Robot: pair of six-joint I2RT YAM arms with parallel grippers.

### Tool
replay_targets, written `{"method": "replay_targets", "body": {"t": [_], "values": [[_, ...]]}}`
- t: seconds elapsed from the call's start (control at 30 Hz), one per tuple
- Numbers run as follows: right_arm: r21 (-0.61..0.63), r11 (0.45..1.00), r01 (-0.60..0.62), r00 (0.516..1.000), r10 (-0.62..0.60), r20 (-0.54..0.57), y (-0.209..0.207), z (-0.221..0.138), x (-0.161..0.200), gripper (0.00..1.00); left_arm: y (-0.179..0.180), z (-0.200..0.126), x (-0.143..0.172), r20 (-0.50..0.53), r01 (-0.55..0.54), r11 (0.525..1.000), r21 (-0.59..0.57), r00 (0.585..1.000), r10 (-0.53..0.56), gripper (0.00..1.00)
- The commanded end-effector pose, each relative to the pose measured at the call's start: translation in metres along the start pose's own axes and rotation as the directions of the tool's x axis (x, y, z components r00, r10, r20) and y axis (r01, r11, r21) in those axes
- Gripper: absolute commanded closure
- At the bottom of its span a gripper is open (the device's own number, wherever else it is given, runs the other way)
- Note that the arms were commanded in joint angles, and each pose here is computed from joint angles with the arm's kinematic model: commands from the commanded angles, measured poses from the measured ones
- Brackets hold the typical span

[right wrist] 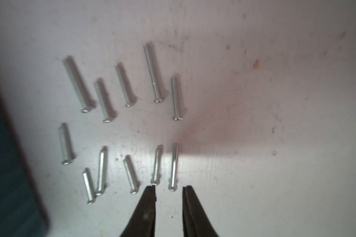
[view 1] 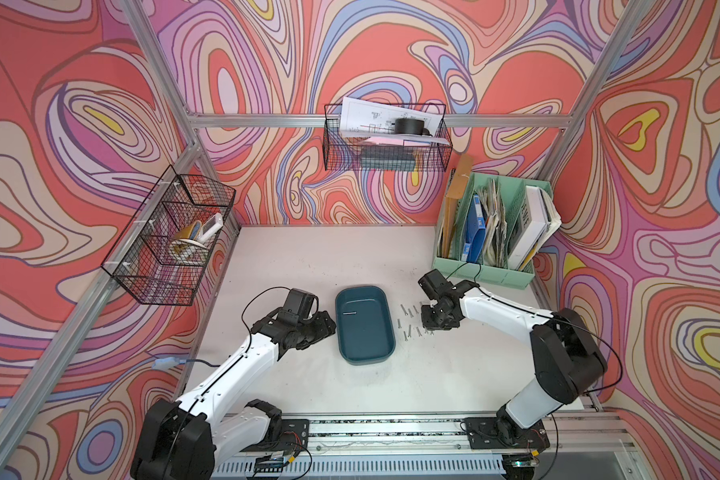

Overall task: Take out the screws from the storage box
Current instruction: Place the screw at the center of the board, then pick up the screw from the storage box.

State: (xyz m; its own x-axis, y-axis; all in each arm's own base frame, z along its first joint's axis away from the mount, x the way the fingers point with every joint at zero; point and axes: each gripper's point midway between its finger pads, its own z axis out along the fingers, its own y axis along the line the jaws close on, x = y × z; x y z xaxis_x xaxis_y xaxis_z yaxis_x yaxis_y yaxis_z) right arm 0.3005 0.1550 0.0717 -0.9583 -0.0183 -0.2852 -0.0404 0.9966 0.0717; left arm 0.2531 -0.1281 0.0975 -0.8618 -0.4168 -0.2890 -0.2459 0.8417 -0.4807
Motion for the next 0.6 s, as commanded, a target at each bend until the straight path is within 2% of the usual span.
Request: {"method": "replay_targets", "body": {"t": [0.0, 0.07, 0.13, 0.2, 0.3, 0.33, 0.43, 0.57], "values": [[-0.164, 0.982, 0.091, 0.983, -0.063, 0.173, 0.034, -0.057, -0.037, 0.74, -0.004, -0.005, -0.007, 0.036, -0.023, 1.0, 0.015, 0.999, 0.022, 0.31], [-0.217, 0.957, 0.195, 0.959, -0.139, 0.247, 0.06, -0.078, -0.046, 0.74, -0.001, -0.005, -0.008, 0.048, -0.018, 1.0, 0.006, 0.999, 0.017, 0.31], [-0.216, 0.931, 0.296, 0.93, -0.228, 0.29, 0.088, -0.088, -0.05, 0.74, 0.002, -0.007, -0.01, 0.065, -0.008, 1.0, -0.003, 0.998, 0.009, 0.31], [-0.21, 0.903, 0.374, 0.908, -0.311, 0.281, 0.114, -0.084, -0.051, 0.74, 0.002, -0.009, -0.011, 0.084, -0.007, 1.0, 0.003, 0.996, 0.007, 0.31], [-0.185, 0.87, 0.458, 0.88, -0.413, 0.235, 0.151, -0.058, -0.052, 0.74, 0.007, -0.013, -0.014, 0.116, 0.005, 1.0, -0.01, 0.993, -0.004, 0.3], [-0.184, 0.858, 0.479, 0.872, -0.441, 0.213, 0.162, -0.04, -0.052, 0.75, 0.012, -0.015, -0.014, 0.126, 0.016, 0.999, -0.03, 0.992, -0.012, 0.29], [-0.233, 0.837, 0.495, 0.868, -0.463, 0.181, 0.189, -0.002, -0.055, 0.74, 0.022, -0.019, -0.012, 0.138, 0.03, 0.997, -0.07, 0.99, -0.02, 0.28], [-0.222, 0.831, 0.51, 0.86, -0.484, 0.163, 0.203, 0.028, -0.062, 0.7, 0.028, -0.024, -0.008, 0.145, 0.042, 0.996, -0.075, 0.989, -0.03, 0.27]]}}
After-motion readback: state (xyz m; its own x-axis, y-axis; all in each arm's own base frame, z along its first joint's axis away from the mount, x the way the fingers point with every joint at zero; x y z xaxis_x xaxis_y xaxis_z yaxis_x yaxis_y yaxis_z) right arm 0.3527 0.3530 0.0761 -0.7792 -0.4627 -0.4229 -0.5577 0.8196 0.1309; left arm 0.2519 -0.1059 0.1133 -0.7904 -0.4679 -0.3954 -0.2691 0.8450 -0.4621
